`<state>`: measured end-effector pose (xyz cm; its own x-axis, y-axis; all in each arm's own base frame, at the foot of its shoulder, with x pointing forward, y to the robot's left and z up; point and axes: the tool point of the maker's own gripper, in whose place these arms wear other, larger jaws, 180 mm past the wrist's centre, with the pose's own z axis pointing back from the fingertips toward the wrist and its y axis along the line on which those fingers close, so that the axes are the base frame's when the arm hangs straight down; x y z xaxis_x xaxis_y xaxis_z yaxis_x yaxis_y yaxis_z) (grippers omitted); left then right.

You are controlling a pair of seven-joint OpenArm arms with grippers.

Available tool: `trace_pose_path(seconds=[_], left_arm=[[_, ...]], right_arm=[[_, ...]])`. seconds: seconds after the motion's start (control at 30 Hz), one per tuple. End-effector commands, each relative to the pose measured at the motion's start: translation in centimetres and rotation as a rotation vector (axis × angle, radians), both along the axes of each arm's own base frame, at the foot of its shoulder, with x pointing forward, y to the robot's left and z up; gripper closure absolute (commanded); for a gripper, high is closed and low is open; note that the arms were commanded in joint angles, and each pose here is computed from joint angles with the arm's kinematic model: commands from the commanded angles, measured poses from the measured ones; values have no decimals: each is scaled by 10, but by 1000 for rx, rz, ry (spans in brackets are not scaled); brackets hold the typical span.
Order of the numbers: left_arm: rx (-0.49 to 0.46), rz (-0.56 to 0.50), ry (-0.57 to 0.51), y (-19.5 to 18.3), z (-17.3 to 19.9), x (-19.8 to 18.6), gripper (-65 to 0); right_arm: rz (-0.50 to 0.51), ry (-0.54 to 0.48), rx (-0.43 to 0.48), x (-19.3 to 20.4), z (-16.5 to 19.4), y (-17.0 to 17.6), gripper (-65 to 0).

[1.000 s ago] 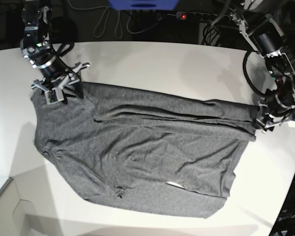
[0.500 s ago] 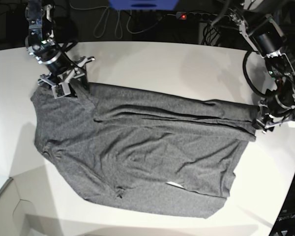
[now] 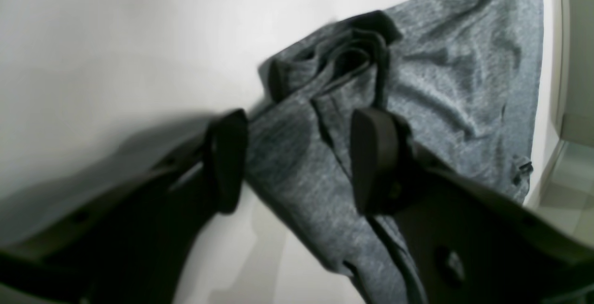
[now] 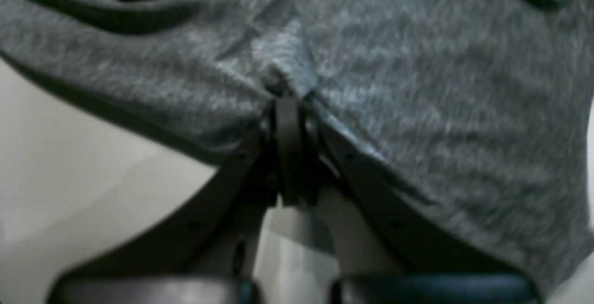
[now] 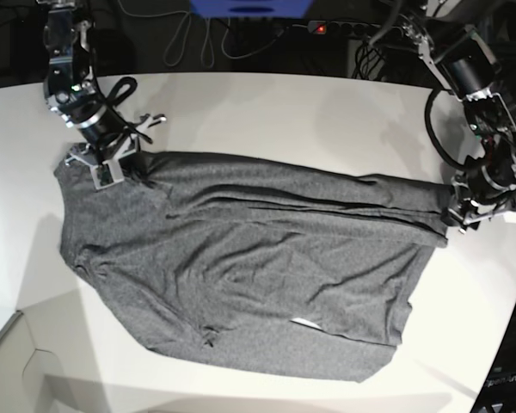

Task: Layout the t-shirt on the table in an organized manner, then fold the t-shirt properly
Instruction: 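Drag the shirt edge with the right gripper away from the left gripper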

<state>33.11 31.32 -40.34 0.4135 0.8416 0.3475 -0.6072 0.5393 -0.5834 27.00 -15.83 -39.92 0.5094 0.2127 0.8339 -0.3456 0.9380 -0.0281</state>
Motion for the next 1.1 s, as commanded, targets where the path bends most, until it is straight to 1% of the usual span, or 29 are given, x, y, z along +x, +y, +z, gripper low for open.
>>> trace_pose_path(seconds=[0.0,0.23,0.47,0.57,0.67,0.73,0.8,0.87,1.0,1.07], left_arm=[[18,2,-44,8,16,10,-346],[18,2,-44,8,16,10,-346],[20,3,-46,8,16,11,-346],[57,32,-74,16,20,13,-346],[75,51,-87,20,21,14,-347],[67,49,-86,16,18,14,-347],[38,43,-89,1,13,15,-348],[30,45,-83,-4,11,15,-365],[22,46,-57,-9,0,5,-433],[17,47,-48,-9,-4,3,-438]], right_arm=[[8,-53,-6,10,15,-4,0],[9,-108,-22,34,31,-10,0],[-1,-96,-28,47,24,-17,0],[-2,-95,-39,53,24,-22,0],[17,-92,-39,54,23,-16,0],[25,-89,-48,53,22,-18,0],[36,-84,-48,52,20,-14,0],[53,-77,-44,50,18,-7,0],[63,-71,-42,48,16,-3,0],[63,-71,-42,48,16,-3,0]])
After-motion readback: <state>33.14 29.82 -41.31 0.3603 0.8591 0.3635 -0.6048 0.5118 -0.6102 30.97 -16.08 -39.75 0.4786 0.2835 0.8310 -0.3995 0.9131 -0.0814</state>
